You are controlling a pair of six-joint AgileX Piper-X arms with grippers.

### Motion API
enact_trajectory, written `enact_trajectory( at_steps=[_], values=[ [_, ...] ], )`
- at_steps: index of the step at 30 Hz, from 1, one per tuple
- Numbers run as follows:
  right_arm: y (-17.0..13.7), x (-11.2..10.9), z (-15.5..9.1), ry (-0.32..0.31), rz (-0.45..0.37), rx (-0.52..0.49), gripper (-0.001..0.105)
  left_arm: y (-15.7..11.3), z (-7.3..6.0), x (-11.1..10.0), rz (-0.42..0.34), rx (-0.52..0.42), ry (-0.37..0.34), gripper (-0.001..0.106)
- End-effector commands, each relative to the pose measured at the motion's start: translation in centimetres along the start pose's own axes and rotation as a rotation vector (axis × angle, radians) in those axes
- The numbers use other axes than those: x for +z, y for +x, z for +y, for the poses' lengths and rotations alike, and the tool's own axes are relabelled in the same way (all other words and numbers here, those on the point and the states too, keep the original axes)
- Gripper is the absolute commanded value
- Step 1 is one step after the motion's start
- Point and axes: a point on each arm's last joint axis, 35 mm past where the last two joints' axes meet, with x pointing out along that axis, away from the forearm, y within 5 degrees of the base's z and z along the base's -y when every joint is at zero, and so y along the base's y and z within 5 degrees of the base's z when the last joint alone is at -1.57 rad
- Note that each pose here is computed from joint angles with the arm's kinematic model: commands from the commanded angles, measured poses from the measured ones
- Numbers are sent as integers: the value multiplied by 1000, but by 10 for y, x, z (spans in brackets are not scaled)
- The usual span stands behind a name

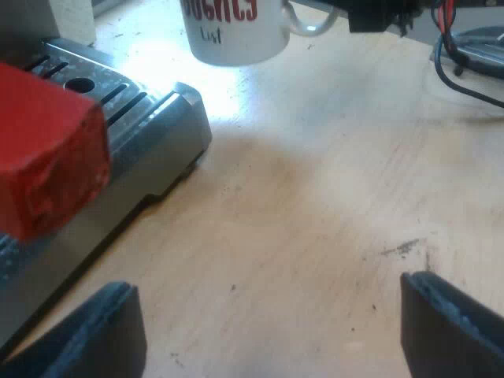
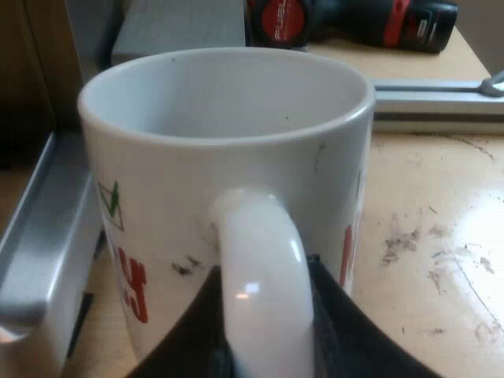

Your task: Remove mug from coffee machine

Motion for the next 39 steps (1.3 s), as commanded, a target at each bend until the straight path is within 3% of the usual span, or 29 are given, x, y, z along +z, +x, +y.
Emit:
enact_trajectory(
  at_steps=[1, 16, 19, 25, 39],
  values=[
    [4, 4, -1, 28, -33, -17, 0, 1, -1, 3, -21, -15, 4, 70],
    [23, -19, 15, 50, -85, -35, 0, 2, 0, 2, -14, -14, 0, 70],
    [27, -22, 14, 57, -80, -110, 0, 2, 0, 2, -9, -13, -3, 70],
    [38, -30, 4, 80, -57, -162, 0, 2, 0, 1, -3, -12, -6, 70],
    [48, -39, -4, 87, -32, -130, 0, 2, 0, 1, -3, -12, -6, 70]
  ],
)
